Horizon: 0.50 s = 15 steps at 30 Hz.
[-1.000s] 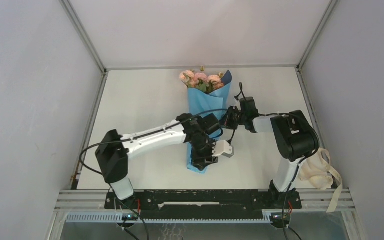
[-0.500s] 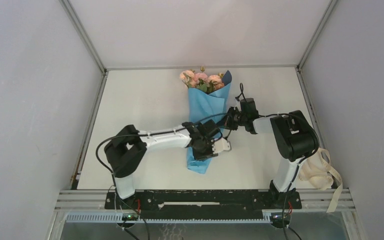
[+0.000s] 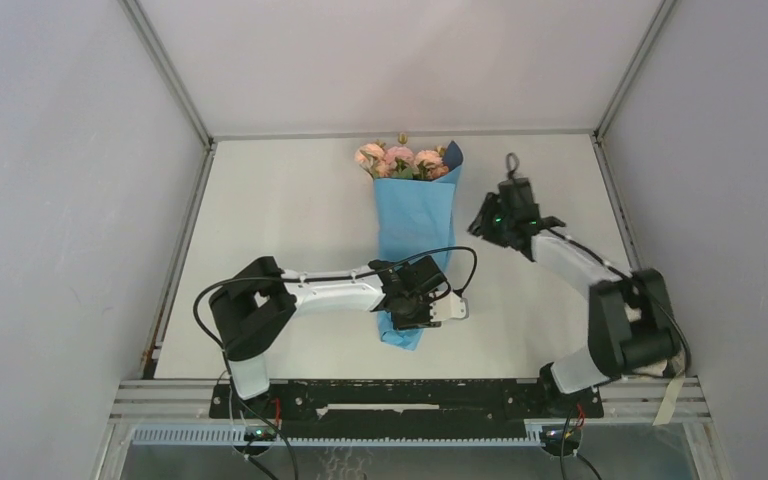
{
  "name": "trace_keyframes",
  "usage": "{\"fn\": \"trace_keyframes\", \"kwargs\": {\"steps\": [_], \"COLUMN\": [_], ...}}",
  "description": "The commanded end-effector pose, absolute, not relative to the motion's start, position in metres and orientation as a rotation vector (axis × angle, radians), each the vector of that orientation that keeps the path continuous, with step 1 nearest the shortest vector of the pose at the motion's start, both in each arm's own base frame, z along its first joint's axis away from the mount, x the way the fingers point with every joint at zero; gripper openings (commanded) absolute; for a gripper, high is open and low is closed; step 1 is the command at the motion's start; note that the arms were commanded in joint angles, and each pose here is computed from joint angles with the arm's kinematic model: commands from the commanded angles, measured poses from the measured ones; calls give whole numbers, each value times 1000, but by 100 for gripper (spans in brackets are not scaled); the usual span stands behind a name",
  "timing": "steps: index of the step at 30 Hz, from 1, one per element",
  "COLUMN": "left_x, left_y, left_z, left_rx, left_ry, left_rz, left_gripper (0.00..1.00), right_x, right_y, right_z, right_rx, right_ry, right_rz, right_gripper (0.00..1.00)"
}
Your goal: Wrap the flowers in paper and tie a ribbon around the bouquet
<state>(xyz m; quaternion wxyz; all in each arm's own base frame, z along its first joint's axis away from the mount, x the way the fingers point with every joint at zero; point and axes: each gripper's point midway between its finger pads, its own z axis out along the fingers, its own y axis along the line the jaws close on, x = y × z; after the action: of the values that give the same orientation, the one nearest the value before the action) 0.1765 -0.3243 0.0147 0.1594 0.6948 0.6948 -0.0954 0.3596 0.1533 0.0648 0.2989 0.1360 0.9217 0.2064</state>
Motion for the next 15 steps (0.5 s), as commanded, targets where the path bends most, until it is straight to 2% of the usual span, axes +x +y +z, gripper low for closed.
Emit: {"fn": "trace_keyframes", "kwargs": {"steps": [1, 4, 7, 10, 15], "left_x": [157, 156, 156, 154, 154], "left_y": [-295, -296, -297, -297, -297], "left_z": [-28, -26, -25, -25, -25], "left_rx": [2112, 2110, 2106, 2105, 2105], "left_ry": [2060, 2058, 2064, 2070, 2074], "left_rz": [-272, -284, -290, -298, -298], "left_gripper": [42, 42, 42, 42, 43], "right_x": [342, 306, 267, 235, 208], "right_y": [11, -62, -110, -144, -161], "right_z": [116, 114, 95, 77, 49], "right_rx": [627, 877, 1109, 1302, 1453], "right_ry": [2304, 2250, 2188, 2097, 2089], "right_rz": [-82, -222, -245, -264, -289], "right_gripper": [55, 58, 60, 62, 64]}}
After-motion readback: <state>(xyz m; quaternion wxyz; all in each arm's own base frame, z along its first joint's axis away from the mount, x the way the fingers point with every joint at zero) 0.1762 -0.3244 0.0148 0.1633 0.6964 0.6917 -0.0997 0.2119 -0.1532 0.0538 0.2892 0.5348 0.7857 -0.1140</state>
